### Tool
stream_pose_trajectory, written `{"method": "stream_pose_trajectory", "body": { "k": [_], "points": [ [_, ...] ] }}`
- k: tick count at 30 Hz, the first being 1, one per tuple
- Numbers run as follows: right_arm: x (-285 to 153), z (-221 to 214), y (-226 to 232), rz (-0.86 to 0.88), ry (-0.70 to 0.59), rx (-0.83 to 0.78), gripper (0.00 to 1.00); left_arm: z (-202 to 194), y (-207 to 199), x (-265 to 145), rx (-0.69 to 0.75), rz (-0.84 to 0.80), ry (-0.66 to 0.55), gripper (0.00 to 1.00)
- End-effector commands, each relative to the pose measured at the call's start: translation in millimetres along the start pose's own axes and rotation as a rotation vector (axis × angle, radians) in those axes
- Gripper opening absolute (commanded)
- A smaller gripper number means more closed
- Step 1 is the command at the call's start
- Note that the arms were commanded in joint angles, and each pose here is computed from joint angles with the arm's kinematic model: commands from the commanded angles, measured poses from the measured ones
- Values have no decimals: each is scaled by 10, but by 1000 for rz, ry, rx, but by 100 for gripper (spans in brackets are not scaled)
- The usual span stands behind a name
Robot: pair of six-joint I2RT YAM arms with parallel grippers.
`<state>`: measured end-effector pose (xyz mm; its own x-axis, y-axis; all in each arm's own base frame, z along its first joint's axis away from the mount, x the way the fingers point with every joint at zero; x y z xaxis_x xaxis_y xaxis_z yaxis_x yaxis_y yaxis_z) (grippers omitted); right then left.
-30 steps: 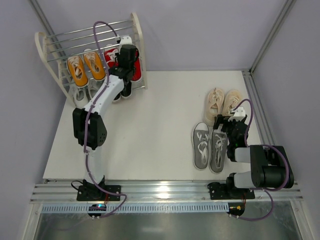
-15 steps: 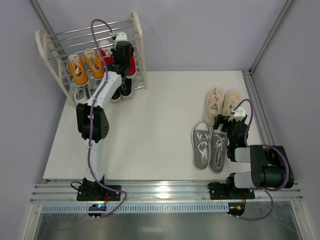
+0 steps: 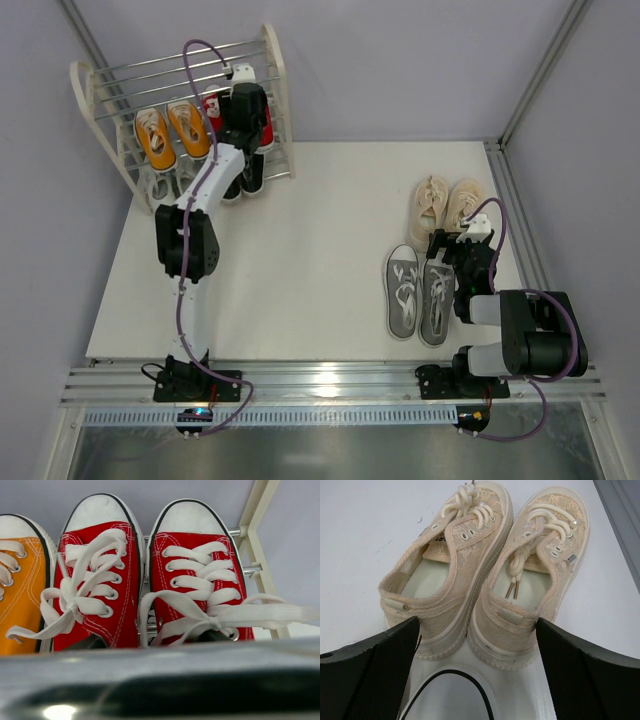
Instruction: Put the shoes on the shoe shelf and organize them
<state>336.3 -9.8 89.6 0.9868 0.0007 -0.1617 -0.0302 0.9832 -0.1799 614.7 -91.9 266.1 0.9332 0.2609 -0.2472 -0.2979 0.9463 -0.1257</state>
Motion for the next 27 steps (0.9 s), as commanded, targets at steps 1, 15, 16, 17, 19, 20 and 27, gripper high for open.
{"method": "stream_pose_trajectory", "body": {
  "k": [1,15,16,17,19,20,27],
  "points": [
    [54,309,-54,-19,-115,1,97,1022,69,-156,-157,-25,-280,67],
    [55,301,-50,-17,-112,1,97,1497,157,-835,-172,-4,-344,82],
    [51,304,-45,-16,-114,1,97,1454,182,-850,-170,5,-338,82],
    [54,309,-54,-19,-115,1,97,1511,205,-917,-176,5,-351,82],
    [53,315,-47,-16,-117,0,97,1547,236,-957,-187,10,-373,82],
    [54,310,-51,-17,-115,1,97,1613,254,-1015,-195,6,-389,82],
    [52,299,-49,-17,-112,1,97,1809,179,-1159,-236,-86,-474,82]
  ]
}}
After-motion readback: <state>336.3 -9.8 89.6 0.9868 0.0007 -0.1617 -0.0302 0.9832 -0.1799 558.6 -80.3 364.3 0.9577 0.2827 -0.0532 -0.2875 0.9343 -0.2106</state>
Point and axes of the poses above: each gripper's point midway between its finger pads, its own x axis out along the fingers, its own y axis along the line the jaws close on, z = x × y, the point moved 2 cm from there along -x, back along the fingers, and after that the axes turned 11 degrees about -x, right-handed, at the moved point
